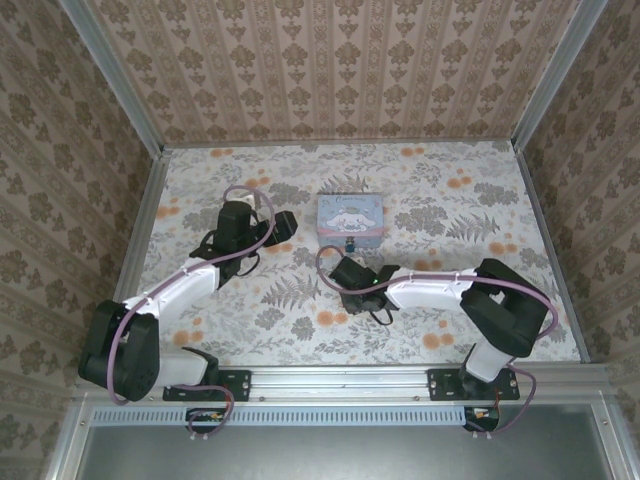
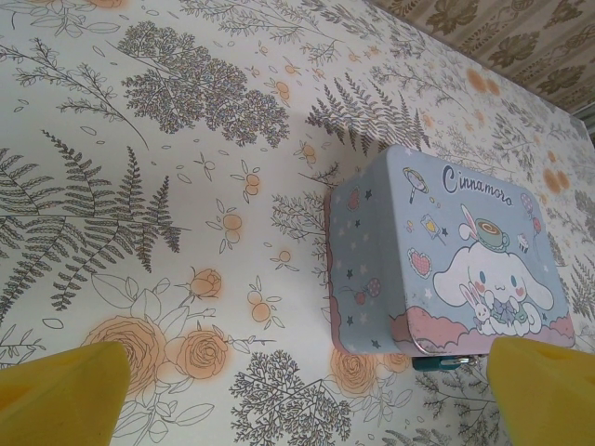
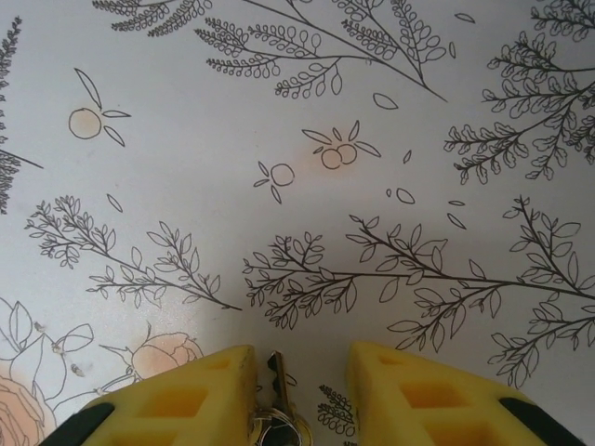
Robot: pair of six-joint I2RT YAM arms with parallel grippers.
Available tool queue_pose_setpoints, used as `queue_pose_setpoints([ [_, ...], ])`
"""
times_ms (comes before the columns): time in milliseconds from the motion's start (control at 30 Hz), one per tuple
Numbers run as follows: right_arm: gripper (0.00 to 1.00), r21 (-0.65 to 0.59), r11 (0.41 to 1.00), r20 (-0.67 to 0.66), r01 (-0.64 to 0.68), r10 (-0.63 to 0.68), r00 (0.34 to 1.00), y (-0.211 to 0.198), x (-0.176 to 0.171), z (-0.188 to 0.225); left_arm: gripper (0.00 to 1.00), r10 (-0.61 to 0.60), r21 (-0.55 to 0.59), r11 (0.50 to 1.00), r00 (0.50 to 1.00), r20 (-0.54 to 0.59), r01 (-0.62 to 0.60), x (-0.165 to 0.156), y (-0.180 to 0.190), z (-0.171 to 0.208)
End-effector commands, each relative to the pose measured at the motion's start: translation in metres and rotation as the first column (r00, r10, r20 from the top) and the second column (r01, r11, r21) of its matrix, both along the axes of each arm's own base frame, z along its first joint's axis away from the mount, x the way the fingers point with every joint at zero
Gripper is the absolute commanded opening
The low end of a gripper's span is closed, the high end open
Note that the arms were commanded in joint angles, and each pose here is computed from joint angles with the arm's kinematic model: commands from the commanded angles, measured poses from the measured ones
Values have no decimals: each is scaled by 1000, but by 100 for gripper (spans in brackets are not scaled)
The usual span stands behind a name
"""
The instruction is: Unlock the padlock with the key
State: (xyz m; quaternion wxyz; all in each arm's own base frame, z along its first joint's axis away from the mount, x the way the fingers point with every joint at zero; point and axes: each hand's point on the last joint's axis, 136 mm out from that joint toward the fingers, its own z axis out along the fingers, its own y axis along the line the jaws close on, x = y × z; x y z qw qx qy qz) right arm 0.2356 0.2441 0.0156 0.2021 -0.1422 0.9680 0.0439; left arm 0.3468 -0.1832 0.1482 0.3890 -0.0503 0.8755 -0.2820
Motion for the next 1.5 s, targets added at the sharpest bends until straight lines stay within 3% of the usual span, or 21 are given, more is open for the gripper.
queue_pose_setpoints([
  [0, 35, -56, 998, -69, 2, -6, 998, -19, -20, -13, 100, -6, -17, 1000, 1000, 5, 6, 4, -3, 2],
  [100, 43, -22, 1000, -50, -20, 19, 999, -12, -19, -5, 100, -7, -15, 1000, 1000, 2, 7, 4, -4, 1],
  [267, 46, -6, 997, 10, -76, 76, 997, -6, -12, 17, 100, -11, -13, 1000, 1000, -5, 10, 5, -5, -1],
  [700, 45, 53, 970, -23, -238, 239, 971, 30, -12, 14, 100, -1, -13, 1000, 1000, -1, 1, 7, -3, 5],
  [1133, 42, 64, 963, -59, -260, 264, 963, 42, -12, 2, 100, 13, -9, 1000, 1000, -1, -13, 4, 3, 2],
  [1467, 42, 11, 969, -94, -247, 247, 964, 20, -23, -10, 100, 12, -13, 1000, 1000, -2, -13, 4, 4, 2],
])
